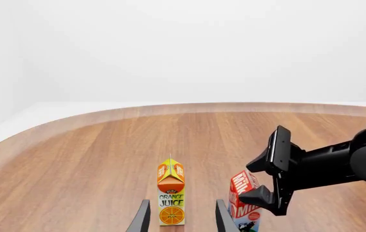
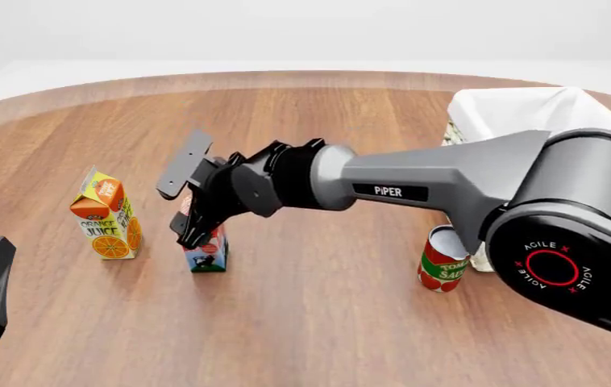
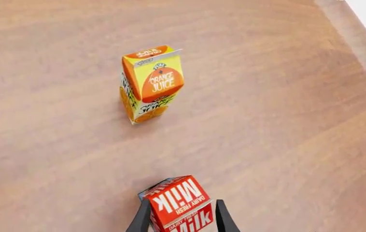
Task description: Pick the milk and place it in the basket.
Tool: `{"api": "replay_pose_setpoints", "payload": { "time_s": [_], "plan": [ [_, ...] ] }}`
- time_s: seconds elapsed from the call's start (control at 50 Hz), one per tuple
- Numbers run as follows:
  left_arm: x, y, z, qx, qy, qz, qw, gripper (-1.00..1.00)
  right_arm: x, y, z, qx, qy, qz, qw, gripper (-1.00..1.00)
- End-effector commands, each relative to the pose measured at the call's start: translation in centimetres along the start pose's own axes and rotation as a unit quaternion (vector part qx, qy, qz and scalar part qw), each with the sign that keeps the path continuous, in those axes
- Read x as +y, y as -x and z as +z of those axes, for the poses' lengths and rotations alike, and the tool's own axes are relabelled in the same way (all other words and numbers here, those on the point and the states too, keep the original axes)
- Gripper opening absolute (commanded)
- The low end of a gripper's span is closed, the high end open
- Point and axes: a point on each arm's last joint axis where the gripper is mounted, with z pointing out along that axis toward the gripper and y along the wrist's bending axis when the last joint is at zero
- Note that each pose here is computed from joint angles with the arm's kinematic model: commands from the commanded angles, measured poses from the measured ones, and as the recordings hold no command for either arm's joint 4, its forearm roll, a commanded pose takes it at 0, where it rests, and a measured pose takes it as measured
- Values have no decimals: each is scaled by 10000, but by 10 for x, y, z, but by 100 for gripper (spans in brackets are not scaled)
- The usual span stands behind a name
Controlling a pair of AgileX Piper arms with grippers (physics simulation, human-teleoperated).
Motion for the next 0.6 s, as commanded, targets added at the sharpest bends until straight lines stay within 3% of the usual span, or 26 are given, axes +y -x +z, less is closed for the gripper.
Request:
{"api": "replay_pose_setpoints", "payload": {
  "time_s": [0.02, 0.52, 0.6],
  "plan": [
    [0, 0, 0, 0, 0, 0, 10000, 100, 5, -15, 10, 253, 84, -110, 9996, 100],
    [0, 0, 0, 0, 0, 0, 10000, 100, 9, -22, 14, 373, 144, -134, 9991, 100],
    [0, 0, 0, 0, 0, 0, 10000, 100, 18, -25, 15, 436, 226, -153, 9987, 100]
  ]
}}
